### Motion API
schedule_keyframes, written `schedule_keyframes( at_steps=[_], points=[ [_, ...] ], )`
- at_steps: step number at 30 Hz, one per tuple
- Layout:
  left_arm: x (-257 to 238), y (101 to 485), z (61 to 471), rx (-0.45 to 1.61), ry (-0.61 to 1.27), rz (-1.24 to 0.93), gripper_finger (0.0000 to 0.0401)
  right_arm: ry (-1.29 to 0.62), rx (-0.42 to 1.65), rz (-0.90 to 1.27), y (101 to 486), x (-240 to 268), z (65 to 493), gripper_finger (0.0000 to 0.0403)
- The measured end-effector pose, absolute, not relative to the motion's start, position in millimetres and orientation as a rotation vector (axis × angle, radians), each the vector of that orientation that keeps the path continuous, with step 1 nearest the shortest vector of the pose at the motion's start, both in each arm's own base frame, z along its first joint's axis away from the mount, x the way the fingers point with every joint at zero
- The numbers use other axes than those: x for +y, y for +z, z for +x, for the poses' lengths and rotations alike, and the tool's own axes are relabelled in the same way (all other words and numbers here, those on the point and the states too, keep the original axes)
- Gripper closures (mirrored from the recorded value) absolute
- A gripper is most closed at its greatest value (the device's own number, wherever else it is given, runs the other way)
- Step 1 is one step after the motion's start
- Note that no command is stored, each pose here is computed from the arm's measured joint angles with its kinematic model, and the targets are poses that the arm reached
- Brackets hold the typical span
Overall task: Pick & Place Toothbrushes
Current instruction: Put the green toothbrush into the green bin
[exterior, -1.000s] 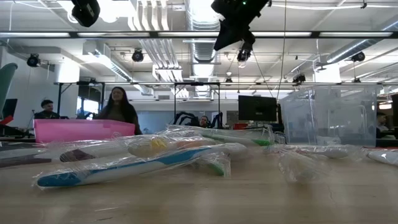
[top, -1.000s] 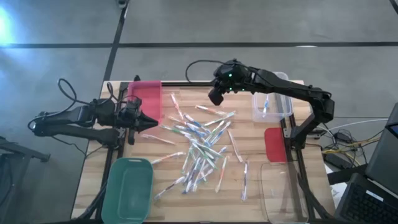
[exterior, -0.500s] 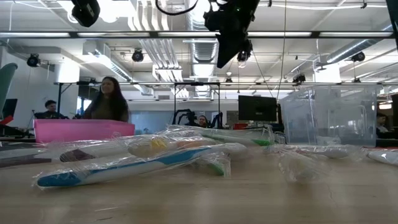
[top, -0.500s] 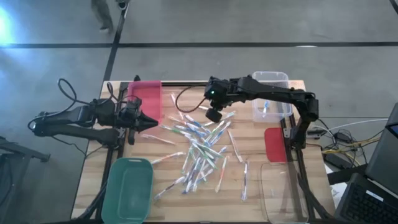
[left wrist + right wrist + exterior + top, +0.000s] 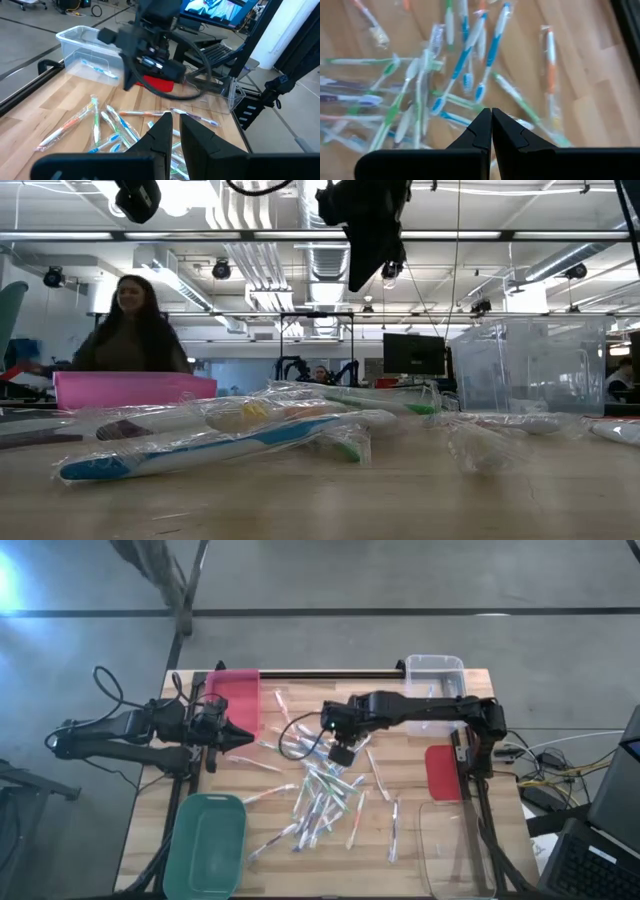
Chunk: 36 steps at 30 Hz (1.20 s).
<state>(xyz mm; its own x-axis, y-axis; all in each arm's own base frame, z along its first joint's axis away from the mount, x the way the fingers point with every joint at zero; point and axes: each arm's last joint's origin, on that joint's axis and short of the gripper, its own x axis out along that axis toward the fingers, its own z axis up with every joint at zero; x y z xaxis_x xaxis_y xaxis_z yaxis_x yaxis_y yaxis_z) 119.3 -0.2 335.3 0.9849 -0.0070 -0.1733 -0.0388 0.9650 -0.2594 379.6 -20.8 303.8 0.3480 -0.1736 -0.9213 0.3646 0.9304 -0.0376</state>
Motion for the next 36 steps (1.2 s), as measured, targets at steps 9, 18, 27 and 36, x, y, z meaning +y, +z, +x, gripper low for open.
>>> schedule_keyframes(
  at_steps=[9, 18, 27, 36],
  points=[
    [0, 335, 119, 0.174, 0.016, -0.265, 0.0362, -0.266, 1.109, 0.168, 288, 24, 386, 0.0394],
    [0, 335, 119, 0.174, 0.016, -0.265, 0.0362, -0.231, 1.093, 0.187, 262, 55, 386, 0.0394],
    [0, 335, 119, 0.174, 0.016, -0.265, 0.0362, -0.299, 1.089, 0.267, 240, 56, 383, 0.0394],
    [0, 335, 119, 0.174, 0.015, -0.265, 0.0362, -0.334, 1.106, 0.287, 223, 55, 378, 0.0381]
  ],
)
